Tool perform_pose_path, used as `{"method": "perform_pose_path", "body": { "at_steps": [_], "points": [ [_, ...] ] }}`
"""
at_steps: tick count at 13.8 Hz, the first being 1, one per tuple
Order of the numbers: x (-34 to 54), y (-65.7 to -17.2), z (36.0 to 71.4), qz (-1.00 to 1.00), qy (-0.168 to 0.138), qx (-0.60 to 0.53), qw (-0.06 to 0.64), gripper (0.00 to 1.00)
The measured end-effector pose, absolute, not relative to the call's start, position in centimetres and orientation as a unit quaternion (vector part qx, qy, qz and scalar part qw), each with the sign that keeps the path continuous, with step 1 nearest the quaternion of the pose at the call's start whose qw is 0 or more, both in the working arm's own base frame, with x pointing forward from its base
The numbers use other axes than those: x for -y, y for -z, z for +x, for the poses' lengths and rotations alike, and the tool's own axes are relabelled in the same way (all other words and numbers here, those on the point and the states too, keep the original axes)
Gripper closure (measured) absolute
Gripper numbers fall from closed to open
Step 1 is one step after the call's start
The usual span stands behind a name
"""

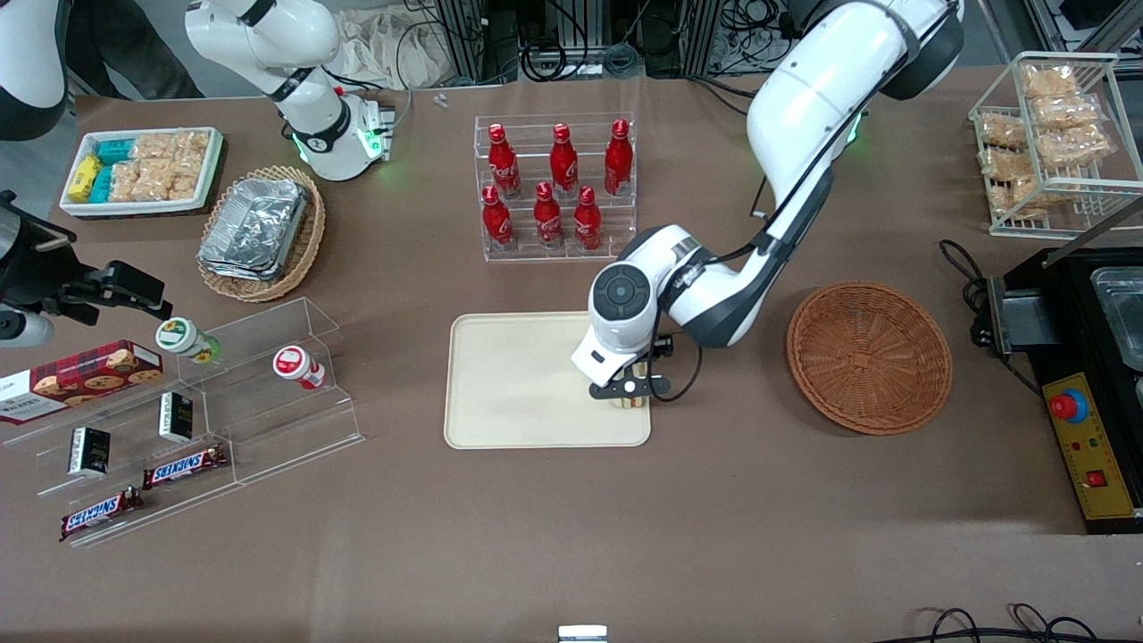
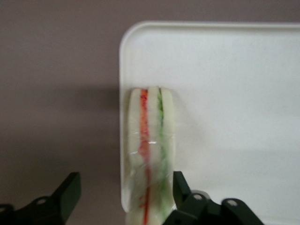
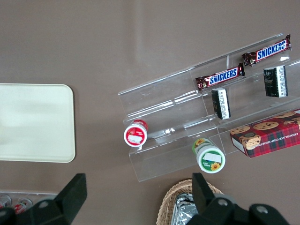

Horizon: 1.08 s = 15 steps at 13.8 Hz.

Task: Place sandwich from basket to tray
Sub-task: 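Open the left gripper to release the sandwich and raise it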

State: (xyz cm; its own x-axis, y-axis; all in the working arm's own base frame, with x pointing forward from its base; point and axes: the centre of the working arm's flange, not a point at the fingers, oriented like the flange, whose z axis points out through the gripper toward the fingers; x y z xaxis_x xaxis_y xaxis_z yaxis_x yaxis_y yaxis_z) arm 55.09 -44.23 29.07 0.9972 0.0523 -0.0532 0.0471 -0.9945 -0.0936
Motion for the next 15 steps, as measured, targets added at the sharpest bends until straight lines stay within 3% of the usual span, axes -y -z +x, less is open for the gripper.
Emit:
{"method": "perform_pose_path", "body": {
  "at_steps": [1,5,12,15],
  "points": [
    [43.5,-32.6,55.4,-0.998,-0.015,0.031,0.049,0.00],
    [37.4,-44.9,56.0,-0.997,0.006,0.032,0.069,0.00],
    [21.2,-53.2,58.3,-0.997,-0.063,-0.025,0.043,0.00],
    [13.1,-57.7,58.1,-0.998,-0.060,-0.015,0.028,0.00]
  ]
}}
